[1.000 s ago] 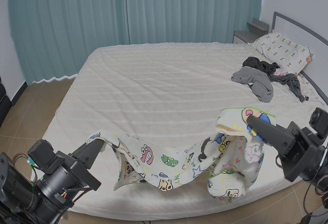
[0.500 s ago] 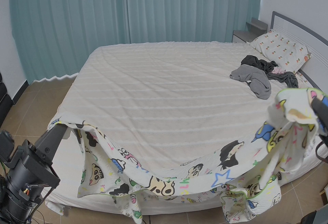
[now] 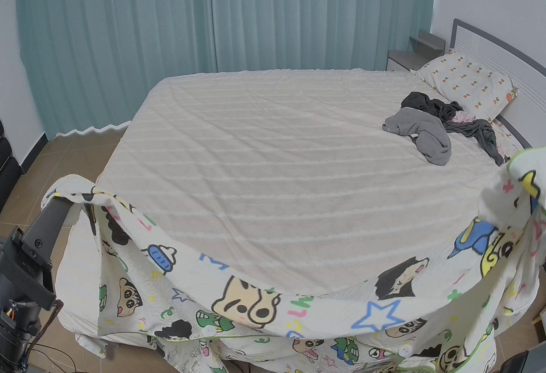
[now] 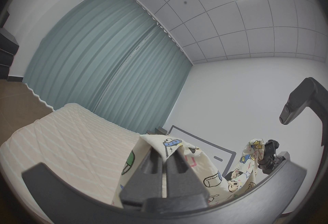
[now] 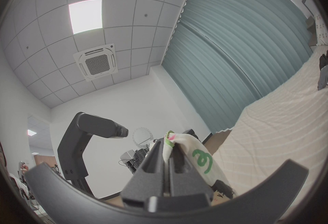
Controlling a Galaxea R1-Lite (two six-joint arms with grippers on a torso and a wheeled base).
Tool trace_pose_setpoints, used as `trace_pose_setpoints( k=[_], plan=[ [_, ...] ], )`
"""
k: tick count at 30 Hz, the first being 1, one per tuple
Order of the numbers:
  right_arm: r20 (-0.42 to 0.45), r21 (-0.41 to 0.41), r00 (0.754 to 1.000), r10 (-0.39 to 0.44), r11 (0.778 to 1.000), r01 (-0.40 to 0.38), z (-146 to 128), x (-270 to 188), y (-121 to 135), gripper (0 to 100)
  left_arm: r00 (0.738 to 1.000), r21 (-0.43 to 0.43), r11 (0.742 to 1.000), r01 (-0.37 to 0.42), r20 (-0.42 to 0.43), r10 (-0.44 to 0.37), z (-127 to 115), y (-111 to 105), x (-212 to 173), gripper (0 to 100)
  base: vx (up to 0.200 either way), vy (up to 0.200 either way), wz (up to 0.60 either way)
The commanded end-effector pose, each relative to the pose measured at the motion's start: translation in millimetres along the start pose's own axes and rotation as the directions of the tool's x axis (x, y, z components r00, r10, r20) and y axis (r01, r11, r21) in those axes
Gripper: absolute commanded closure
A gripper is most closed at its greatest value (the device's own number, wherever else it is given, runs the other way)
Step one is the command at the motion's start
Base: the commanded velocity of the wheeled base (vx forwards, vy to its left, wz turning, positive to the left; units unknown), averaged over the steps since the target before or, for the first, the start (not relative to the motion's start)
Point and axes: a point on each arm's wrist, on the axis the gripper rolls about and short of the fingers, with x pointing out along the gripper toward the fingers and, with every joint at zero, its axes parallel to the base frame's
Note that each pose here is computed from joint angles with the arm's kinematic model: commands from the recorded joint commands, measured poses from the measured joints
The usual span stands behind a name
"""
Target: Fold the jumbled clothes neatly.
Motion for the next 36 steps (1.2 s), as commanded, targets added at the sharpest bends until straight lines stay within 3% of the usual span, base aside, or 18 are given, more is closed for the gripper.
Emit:
trace_pose_setpoints(
  k=[1, 2, 3, 6, 10, 14, 18, 21, 23, 28, 32, 36],
  plan=[
    [-0.044, 0.01, 0.994, -0.099, 0.995, 0.1, -3, 8, -15, 100, 0.999, 0.004, 1.0, -0.002, -0.036, 0.002, -3, -1, 1, 100, 0.0, 0.0, 0.0],
    [-0.043, 0.009, 0.994, -0.103, 0.995, 0.103, -3, 8, -16, 100, 0.999, 0.006, 1.0, -0.003, -0.04, 0.003, -3, -1, 1, 100, 0.0, 0.0, 0.0],
    [-0.043, 0.0, 0.984, -0.172, 0.985, 0.172, -3, 12, -28, 100, 0.995, 0.027, 0.999, -0.021, -0.099, 0.023, -11, 3, -1, 100, 0.0, 0.0, 0.0],
    [-0.042, -0.018, 0.958, -0.284, 0.959, 0.284, -3, 18, -50, 100, 0.98, 0.04, 0.998, -0.053, -0.19, 0.06, -20, 6, -2, 100, 0.0, 0.0, 0.0],
    [-0.061, -0.039, 0.939, -0.339, 0.941, 0.337, -6, 24, -65, 100, 0.967, -0.002, 0.992, -0.123, -0.223, 0.119, -18, 6, 8, 100, 0.0, 0.0, 0.0],
    [-0.078, -0.095, 0.921, -0.381, 0.923, 0.373, -8, 28, -77, 100, 0.944, 0.03, 0.981, -0.194, -0.264, 0.195, -19, 10, 18, 100, 0.0, 0.0, 0.0],
    [-0.097, -0.122, 0.915, -0.392, 0.917, 0.38, -11, 33, -83, 100, 0.939, 0.027, 0.987, -0.159, -0.305, 0.16, -22, 10, 28, 100, 0.0, 0.0, 0.0],
    [-0.103, -0.125, 0.912, -0.397, 0.915, 0.384, -10, 40, -88, 100, 0.918, 0.041, 0.983, -0.179, -0.353, 0.182, -32, 14, 37, 100, 0.2, 0.0, 0.0],
    [-0.124, -0.136, 0.902, -0.414, 0.907, 0.398, -12, 49, -98, 100, 0.88, 0.037, 0.969, -0.243, -0.411, 0.237, -52, 21, 53, 100, 0.2, 0.0, 0.0],
    [-0.142, -0.142, 0.89, -0.434, 0.898, 0.416, -13, 62, -111, 100, 0.867, -0.001, 0.962, -0.273, -0.433, 0.246, -63, 24, 76, 100, 0.2, 0.0, 0.0],
    [-0.141, -0.142, 0.866, -0.481, 0.875, 0.463, -10, 72, -132, 100, 0.842, 0.021, 0.949, -0.314, -0.455, 0.288, -76, 36, 101, 100, 0.2, 0.0, 0.0],
    [-0.145, -0.145, 0.82, -0.554, 0.831, 0.537, -13, 78, -157, 100, 0.824, 0.037, 0.927, -0.372, -0.446, 0.349, -82, 53, 123, 100, 0.2, 0.0, 0.0]
  ],
)
